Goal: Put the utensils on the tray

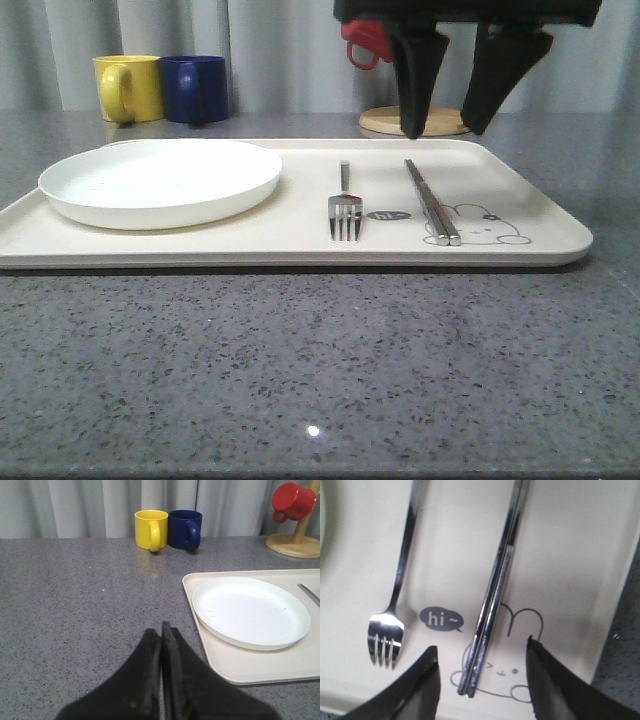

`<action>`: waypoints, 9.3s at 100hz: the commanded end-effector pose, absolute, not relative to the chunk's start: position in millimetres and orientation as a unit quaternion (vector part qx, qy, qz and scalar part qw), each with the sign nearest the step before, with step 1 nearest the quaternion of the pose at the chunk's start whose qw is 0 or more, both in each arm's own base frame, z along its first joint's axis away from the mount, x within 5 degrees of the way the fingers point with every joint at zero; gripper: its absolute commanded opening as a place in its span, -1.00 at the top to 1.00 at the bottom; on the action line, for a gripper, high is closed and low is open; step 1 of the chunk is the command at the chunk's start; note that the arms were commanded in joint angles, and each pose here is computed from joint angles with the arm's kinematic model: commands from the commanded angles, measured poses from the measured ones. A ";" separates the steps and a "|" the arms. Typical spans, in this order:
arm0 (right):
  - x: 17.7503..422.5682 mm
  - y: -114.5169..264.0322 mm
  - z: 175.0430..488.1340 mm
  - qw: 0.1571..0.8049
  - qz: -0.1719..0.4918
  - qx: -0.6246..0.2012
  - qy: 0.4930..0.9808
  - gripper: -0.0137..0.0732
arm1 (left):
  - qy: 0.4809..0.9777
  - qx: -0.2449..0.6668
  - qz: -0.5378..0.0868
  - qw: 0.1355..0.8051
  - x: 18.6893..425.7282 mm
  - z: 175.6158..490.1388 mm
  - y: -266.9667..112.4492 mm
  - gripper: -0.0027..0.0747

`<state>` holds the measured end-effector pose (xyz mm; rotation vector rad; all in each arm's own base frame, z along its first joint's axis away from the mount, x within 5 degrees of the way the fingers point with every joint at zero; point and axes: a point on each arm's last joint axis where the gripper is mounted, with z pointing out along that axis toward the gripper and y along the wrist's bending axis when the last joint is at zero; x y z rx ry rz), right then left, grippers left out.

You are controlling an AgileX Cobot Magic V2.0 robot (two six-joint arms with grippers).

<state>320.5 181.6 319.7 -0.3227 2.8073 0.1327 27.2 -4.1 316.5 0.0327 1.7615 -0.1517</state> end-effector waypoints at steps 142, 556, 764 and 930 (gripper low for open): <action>389.3 -109.6 283.0 0.133 -0.022 0.107 0.985 -0.21 | 0.742 0.014 -0.075 0.666 28.2 330.9 -4.7 0.98; 61.2 -0.4 324.3 0.610 0.033 0.039 0.790 0.83 | 0.742 0.014 -0.075 0.666 28.2 330.9 -4.7 0.98; 56.2 1.4 203.9 0.730 0.022 0.004 0.683 0.84 | 0.742 0.014 -0.075 0.666 28.2 330.9 -4.7 0.98; 56.3 1.4 203.8 0.730 0.022 0.004 0.684 0.84 | 0.686 -0.019 -0.050 0.726 54.7 201.2 -2.2 0.98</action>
